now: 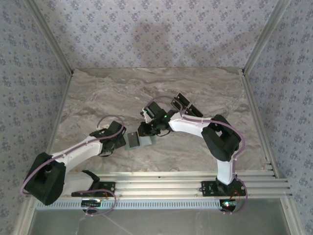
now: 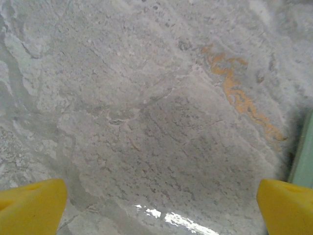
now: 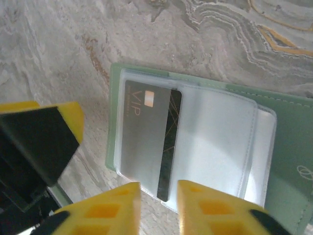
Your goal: Put the credit cards into the card holder
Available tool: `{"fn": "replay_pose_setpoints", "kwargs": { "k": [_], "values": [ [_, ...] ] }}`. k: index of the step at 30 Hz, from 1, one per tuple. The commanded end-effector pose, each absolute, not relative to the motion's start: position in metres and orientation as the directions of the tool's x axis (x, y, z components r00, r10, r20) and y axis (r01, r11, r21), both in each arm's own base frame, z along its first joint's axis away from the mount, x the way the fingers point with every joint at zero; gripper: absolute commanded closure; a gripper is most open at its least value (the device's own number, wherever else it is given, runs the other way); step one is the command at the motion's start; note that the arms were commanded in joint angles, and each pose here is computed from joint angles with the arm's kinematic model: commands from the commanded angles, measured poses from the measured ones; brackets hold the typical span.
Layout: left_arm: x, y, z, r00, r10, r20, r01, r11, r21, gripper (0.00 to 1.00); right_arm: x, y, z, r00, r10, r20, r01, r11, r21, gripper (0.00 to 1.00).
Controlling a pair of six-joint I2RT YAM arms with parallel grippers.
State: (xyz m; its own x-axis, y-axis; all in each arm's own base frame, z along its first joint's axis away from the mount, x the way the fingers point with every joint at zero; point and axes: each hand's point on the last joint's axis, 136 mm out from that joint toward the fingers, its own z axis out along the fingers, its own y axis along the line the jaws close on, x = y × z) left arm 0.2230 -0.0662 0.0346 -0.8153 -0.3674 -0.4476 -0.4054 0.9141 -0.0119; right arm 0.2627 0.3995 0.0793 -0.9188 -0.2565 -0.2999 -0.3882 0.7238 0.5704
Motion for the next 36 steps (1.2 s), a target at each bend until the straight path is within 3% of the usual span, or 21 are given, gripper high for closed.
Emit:
{"fn": "replay_pose_setpoints", "kwargs": {
  "k": [1, 11, 36],
  "values": [
    [0.222, -0.065, 0.033, -0.825, -0.362, -0.435, -0.405, 0.914, 0.007, 0.0, 0.259, 0.393, 0.06, -0.905, -0.319, -0.281, -0.42, 0.779, 0.466, 0.87],
    [0.219, -0.066, 0.019, -0.837, -0.358, -0.413, -0.399, 0.917, 0.014, 0.0, 0.257, 0.399, 0.042, -0.901, -0.351, -0.255, -0.431, 0.793, 0.431, 0.92],
    [0.218, -0.069, 0.007, -0.849, -0.353, -0.392, -0.389, 0.921, 0.012, 0.0, 0.247, 0.424, 0.034, -0.895, -0.382, -0.23, -0.446, 0.768, 0.459, 0.93]
  ]
}}
